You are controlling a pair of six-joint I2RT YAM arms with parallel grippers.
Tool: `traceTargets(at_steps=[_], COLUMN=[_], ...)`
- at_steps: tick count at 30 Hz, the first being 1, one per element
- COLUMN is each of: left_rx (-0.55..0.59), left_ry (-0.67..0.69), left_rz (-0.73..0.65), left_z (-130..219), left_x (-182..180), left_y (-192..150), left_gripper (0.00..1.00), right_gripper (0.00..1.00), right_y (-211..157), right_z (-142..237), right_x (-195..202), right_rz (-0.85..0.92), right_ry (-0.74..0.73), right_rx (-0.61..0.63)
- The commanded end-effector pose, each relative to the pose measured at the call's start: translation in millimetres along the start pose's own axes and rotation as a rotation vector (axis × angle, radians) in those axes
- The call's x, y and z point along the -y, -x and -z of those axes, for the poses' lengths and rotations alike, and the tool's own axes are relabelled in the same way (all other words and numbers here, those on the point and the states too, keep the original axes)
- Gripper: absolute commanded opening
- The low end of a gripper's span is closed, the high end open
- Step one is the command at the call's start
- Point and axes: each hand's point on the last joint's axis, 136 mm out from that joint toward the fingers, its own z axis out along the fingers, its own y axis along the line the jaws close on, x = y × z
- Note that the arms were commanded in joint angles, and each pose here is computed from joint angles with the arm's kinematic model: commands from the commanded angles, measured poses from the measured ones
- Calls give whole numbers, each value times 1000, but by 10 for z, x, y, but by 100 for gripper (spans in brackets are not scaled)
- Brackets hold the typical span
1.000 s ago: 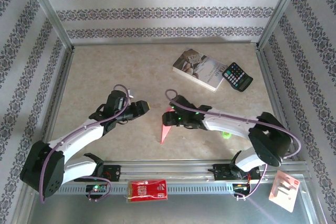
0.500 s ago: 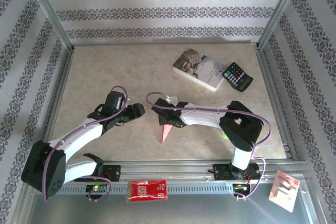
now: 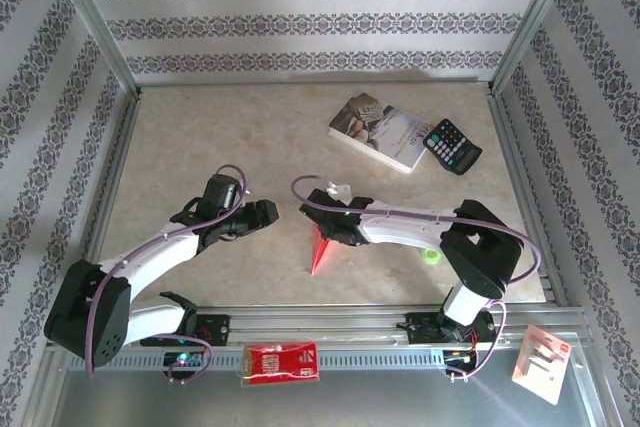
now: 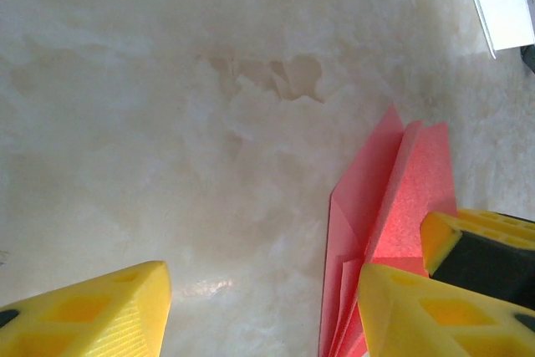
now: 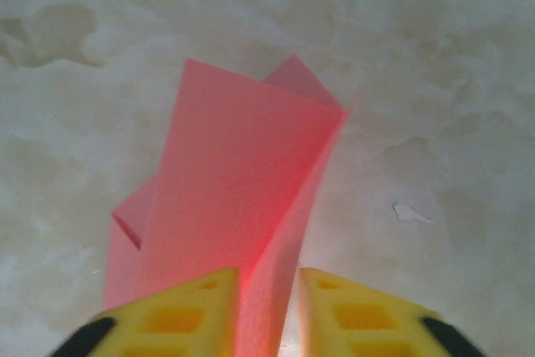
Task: Fold a paper plane with a square sheet of paper (pick it up from the middle)
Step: Move a paper plane to the center of the table.
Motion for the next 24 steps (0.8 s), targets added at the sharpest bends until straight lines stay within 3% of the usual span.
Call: traceTargets(at_steps=[1,4,10,24], left_rx=[-20,-67,-194,-377], left_ry=[-92,-139,-192,-172], left_rz=[11,-10,-63,-98], left_z=[-42,-145,-450,-959], left_x=[157,347,687,821], left_y=[-38,-160,-404,-657], left_gripper=[60,60,58,50], right_gripper=[15,8,4,2], right_y=[-5,-65,-177,-253], right_z=[42,18,-83,-143], right_x=[123,218,211,325], right_rz=[-52,-86,-152,-228], right_ry=[27,68,207,313], right_rx=[5,-6,-15,3])
